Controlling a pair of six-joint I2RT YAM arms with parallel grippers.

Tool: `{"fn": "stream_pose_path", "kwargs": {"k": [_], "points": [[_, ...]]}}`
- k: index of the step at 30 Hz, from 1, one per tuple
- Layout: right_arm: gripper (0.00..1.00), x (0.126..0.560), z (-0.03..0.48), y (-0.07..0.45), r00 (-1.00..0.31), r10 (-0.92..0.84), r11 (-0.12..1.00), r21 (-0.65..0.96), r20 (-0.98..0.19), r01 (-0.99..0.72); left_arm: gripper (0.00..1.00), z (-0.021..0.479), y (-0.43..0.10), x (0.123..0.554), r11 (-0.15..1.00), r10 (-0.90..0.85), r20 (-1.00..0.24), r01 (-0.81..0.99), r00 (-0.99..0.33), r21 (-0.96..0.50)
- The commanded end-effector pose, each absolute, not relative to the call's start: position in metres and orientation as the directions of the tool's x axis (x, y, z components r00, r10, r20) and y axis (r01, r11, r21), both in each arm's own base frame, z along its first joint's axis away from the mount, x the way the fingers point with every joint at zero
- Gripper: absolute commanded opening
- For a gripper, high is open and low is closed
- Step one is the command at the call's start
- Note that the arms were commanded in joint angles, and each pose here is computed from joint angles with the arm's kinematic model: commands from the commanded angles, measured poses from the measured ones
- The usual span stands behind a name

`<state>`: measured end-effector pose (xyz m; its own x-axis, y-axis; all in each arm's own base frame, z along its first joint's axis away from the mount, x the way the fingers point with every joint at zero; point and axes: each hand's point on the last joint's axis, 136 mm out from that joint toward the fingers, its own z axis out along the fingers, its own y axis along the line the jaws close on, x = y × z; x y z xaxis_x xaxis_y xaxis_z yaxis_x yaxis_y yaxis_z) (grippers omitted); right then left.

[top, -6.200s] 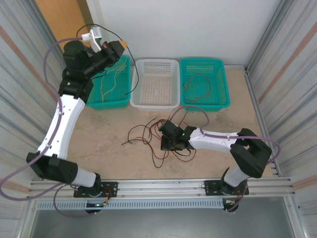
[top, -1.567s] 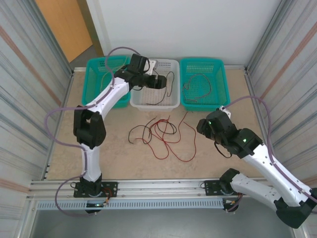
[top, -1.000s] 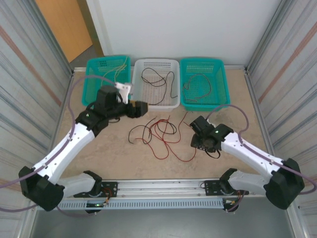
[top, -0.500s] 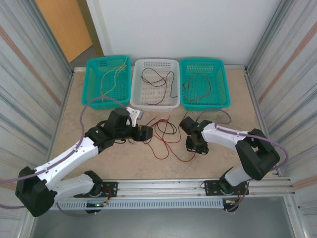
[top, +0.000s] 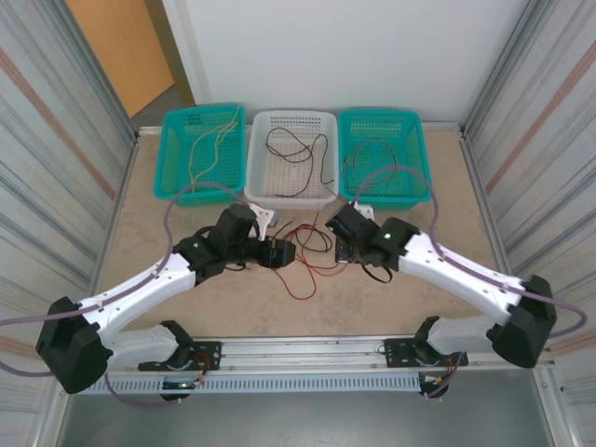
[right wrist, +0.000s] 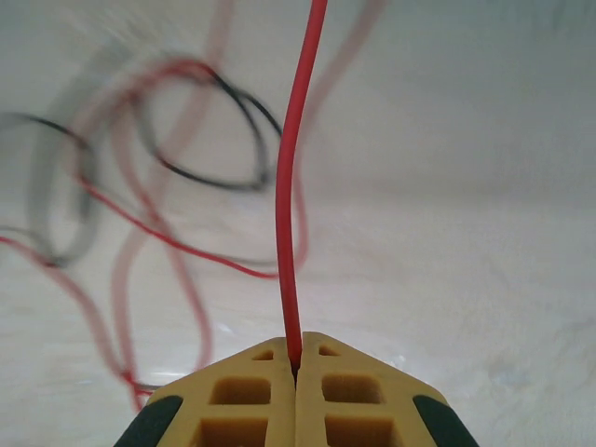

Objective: Untangle the cables

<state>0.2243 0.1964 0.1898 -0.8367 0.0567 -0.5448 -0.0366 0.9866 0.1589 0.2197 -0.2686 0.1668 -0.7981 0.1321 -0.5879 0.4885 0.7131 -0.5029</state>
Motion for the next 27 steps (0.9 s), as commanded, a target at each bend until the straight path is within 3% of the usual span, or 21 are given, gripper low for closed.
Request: {"fn": "stream_pose_path", "kwargs": {"k": [1, 7, 12, 27], "points": [[0.00, 0.222, 0.243, 0.174, -0.741, 0.007, 0.994, 0.088, -0.672, -0.071, 0.69, 0.186, -0.283, 0.224, 0.677, 0.132, -0.636, 0.537, -0.761, -0.502], [0.00, 0.211, 0.327, 0.196, -0.576, 0.062, 0.938, 0.244, -0.815, -0.245, 0.72, 0.195, -0.301, 0.220, 0.640, 0.167, -0.663, 0.592, -0.730, -0.490], [0.00, 0.205, 0.373, 0.195, -0.486, 0.165, 0.881, 0.350, -0.858, -0.319, 0.71, 0.194, -0.306, 0.220, 0.637, 0.179, -0.658, 0.596, -0.732, -0.489], [0.00, 0.217, 0.408, 0.191, -0.416, 0.233, 0.860, 0.386, -0.879, -0.333, 0.70, 0.204, -0.308, 0.214, 0.616, 0.184, -0.671, 0.616, -0.719, -0.491]]}}
